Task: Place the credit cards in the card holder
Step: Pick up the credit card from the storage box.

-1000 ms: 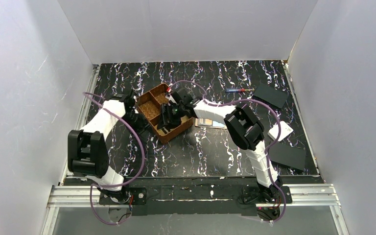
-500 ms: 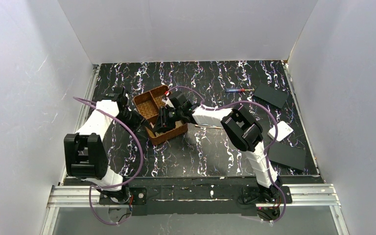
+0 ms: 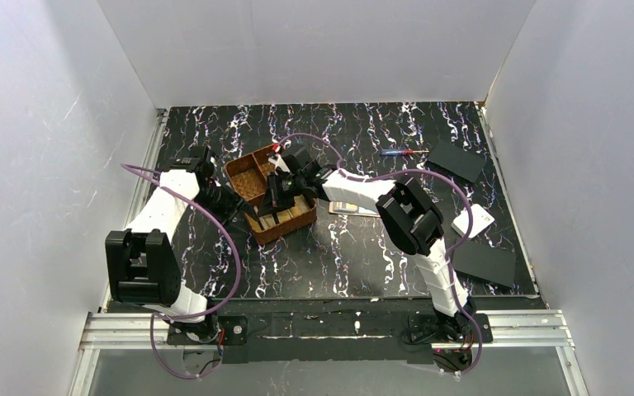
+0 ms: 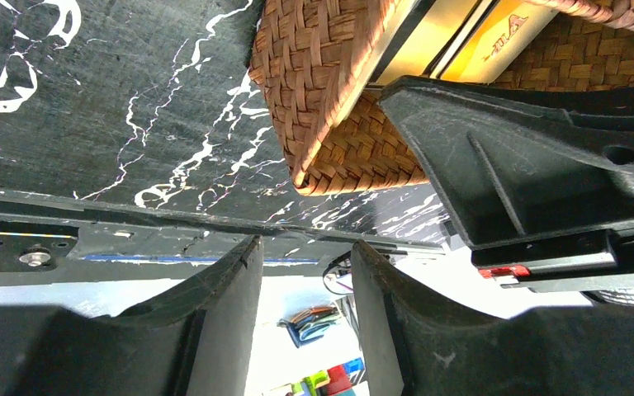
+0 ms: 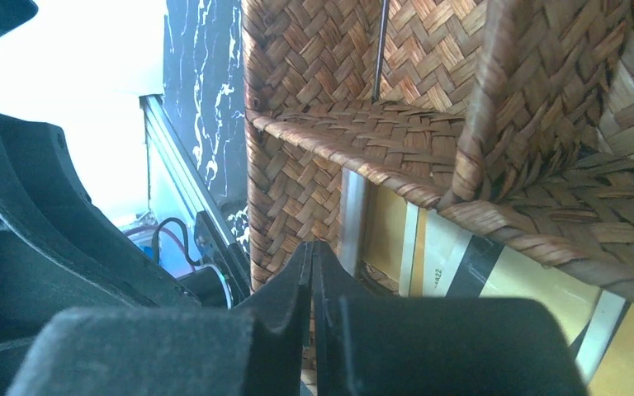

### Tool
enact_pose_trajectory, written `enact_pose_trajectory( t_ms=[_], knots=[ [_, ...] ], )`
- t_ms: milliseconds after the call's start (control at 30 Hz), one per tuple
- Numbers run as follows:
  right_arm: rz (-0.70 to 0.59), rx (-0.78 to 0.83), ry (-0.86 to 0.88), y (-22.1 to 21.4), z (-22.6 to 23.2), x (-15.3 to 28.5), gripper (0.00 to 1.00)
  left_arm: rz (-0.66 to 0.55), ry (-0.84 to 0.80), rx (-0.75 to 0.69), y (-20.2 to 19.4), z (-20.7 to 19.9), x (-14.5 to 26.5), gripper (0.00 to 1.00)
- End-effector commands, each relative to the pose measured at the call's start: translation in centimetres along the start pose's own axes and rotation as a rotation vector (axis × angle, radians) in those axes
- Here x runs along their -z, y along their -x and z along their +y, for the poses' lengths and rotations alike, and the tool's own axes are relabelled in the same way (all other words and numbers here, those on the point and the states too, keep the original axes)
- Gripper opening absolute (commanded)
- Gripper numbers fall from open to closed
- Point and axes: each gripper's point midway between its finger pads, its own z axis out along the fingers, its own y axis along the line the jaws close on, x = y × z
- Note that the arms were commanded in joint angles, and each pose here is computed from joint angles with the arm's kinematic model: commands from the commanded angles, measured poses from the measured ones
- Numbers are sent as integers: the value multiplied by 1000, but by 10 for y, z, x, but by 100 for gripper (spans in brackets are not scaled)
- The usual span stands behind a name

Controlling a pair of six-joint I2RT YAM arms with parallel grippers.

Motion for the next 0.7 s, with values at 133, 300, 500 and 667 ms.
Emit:
enact_pose_trajectory(
  t_ms=[133,300,500,667],
  knots=[
    [-18,43,15,13,14,13,2,-22,-15,-35,-4,-2,17,42],
    [-26,93,-100,14,-9,17,34,-15,-21,-46,-7,1,16,42],
    [41,68,-158,-7,-41,6,48,38,-33,-16,-9,0,0,43],
    [68,49,-117,-15,-44,-11,50,30,-20,-4,-5,0,-4,41]
  ],
)
